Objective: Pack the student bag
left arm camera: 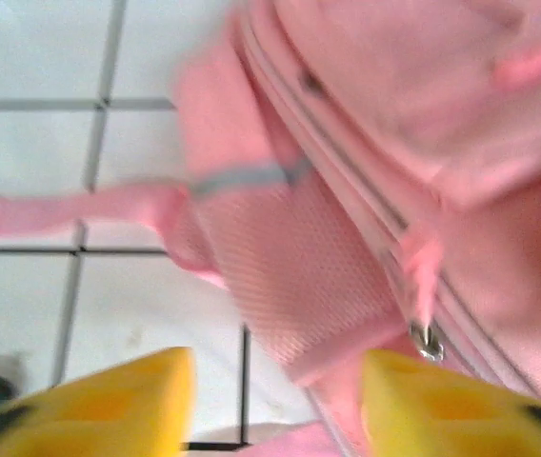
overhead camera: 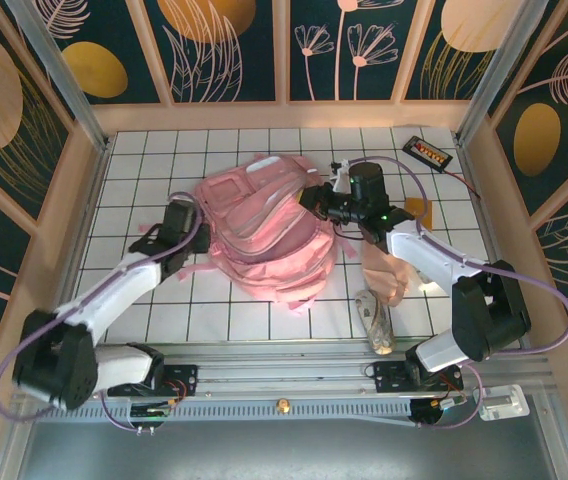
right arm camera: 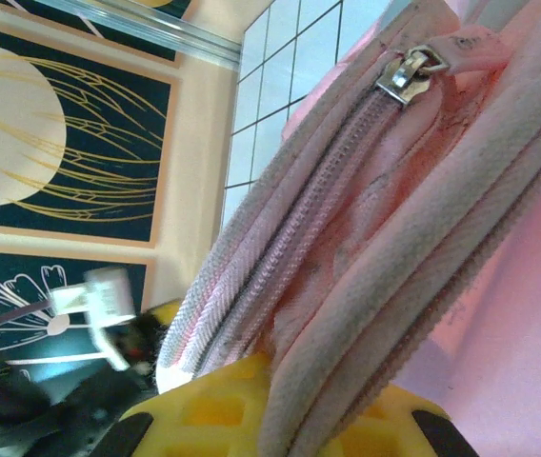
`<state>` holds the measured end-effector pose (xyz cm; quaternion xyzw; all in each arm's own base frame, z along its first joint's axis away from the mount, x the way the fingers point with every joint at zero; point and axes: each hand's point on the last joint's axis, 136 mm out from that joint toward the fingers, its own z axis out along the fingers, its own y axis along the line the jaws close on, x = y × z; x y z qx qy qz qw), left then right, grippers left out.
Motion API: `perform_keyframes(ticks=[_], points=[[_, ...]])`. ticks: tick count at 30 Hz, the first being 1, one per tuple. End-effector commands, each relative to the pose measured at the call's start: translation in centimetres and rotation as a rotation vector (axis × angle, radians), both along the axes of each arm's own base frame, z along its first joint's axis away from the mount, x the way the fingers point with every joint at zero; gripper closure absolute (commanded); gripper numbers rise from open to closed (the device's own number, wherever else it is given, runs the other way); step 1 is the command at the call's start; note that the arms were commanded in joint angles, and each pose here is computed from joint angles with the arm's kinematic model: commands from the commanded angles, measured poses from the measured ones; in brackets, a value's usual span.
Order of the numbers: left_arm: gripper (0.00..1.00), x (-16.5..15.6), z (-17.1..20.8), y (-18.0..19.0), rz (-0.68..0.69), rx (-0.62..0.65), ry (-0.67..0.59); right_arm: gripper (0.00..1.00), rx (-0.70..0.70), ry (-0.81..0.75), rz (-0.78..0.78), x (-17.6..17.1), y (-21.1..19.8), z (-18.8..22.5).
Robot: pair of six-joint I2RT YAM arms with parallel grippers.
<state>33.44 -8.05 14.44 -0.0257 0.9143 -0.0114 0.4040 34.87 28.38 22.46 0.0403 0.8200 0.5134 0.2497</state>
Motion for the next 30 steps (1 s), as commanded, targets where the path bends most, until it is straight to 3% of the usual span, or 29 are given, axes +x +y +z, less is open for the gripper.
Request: perform_keyframes(ticks=[1,5,13,17,24,30], points=[[0.05,-0.1,6.3,-0.9,-0.062,-0.088,-0.183,1.00,0.091,-0.163,0.023,1.0,1.0,5.5],[0.01,-0.7,10.5,-3.8,-0.214,-0.079,-0.258,1.00,0.098,-0.159,0.038,0.8,1.9,5.5],[0.01,-3.6,11.1,-12.6,-0.564,0.093,-0.357,1.00,0.103,-0.157,0.039,0.8,2.8,5.8],[0.01,-5.0,10.7,-16.4,-0.649,0.163,-0.376,1.00,0.096,-0.158,0.032,1.0,2.7,5.8],[0.01,-5.5,9.0,-20.3,-0.685,0.233,-0.369,1.00,0.101,-0.159,0.029,1.0,3.2,6.0],[0.04,-3.2,7.9,-19.4,-0.492,0.394,-0.349,1.00,0.108,-0.164,0.023,1.1,3.1,6.6]])
